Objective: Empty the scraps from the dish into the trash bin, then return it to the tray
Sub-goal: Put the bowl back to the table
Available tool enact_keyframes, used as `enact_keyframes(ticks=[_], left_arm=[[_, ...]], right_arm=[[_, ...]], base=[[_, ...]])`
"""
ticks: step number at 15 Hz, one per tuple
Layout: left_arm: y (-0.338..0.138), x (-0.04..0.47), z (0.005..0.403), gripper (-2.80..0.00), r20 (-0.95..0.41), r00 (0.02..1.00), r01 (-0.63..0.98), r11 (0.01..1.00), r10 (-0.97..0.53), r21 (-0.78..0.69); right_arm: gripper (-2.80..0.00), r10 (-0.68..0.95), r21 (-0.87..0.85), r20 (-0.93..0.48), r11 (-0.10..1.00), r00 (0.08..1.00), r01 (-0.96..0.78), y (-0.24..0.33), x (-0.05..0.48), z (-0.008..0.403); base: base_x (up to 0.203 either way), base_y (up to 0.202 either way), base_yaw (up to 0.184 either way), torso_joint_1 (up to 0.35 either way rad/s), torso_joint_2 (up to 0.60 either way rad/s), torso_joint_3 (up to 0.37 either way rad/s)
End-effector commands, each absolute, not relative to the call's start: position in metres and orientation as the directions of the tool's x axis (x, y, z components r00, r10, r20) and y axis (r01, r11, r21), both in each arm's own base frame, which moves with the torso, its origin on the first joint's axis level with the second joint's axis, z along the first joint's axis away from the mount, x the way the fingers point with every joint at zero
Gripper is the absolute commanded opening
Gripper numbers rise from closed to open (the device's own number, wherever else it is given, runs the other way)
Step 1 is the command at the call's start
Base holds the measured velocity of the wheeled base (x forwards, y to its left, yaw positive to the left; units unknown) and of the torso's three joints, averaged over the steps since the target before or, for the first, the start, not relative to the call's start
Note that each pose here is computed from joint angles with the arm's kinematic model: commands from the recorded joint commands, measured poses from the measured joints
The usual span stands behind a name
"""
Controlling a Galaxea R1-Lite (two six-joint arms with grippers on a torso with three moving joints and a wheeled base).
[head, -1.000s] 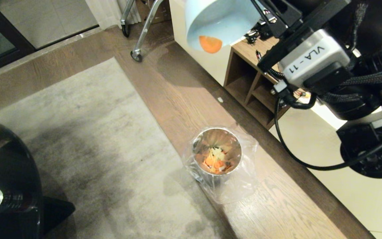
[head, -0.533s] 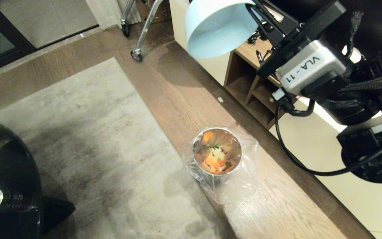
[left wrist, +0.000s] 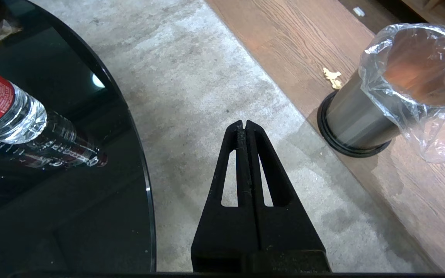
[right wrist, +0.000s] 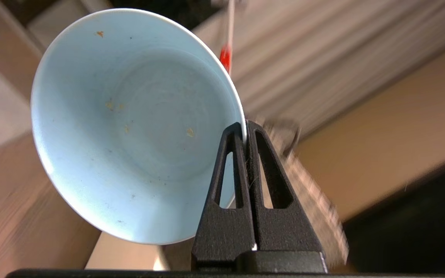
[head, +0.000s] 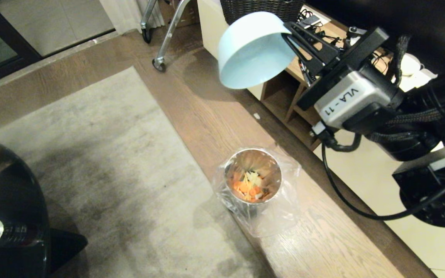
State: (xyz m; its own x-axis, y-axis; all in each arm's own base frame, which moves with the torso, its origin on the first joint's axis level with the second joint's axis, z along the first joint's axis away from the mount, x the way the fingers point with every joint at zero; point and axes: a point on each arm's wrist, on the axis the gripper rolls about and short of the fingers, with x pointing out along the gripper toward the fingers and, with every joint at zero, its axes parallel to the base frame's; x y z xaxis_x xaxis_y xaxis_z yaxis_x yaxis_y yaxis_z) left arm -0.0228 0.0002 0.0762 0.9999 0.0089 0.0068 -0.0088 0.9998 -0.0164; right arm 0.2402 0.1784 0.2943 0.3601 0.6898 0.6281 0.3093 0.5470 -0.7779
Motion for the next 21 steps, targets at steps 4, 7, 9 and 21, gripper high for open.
enact_keyframes(ticks=[4,7,9,21], left_arm=[[0.000,-0.023,0.076,-2.80,0.008,1.000,-0.009,1.000,0.009,-0.017],[0.000,-0.023,0.076,-2.80,0.008,1.000,-0.009,1.000,0.009,-0.017],[0.000,-0.023,0.076,-2.80,0.008,1.000,-0.009,1.000,0.009,-0.017],[0.000,-0.023,0.076,-2.80,0.008,1.000,-0.009,1.000,0.009,-0.017]], right_arm=[[-2.80,0.582,-0.783,0.572,0.596,0.579,0.175,0.174,0.242,0.257],[-2.80,0.474,-0.756,0.459,0.652,0.751,0.050,0.168,0.242,0.230],[-2.80,0.444,-0.739,0.372,0.673,0.815,-0.029,0.166,0.241,0.213],[-2.80,0.233,-0.283,-0.169,0.919,0.958,-0.273,0.102,0.188,0.122]], base=[[0.000,0.000,0.000,0.000,0.00,0.000],[0.000,0.000,0.000,0.000,0.00,0.000],[0.000,0.000,0.000,0.000,0.00,0.000],[0.000,0.000,0.000,0.000,0.00,0.000]])
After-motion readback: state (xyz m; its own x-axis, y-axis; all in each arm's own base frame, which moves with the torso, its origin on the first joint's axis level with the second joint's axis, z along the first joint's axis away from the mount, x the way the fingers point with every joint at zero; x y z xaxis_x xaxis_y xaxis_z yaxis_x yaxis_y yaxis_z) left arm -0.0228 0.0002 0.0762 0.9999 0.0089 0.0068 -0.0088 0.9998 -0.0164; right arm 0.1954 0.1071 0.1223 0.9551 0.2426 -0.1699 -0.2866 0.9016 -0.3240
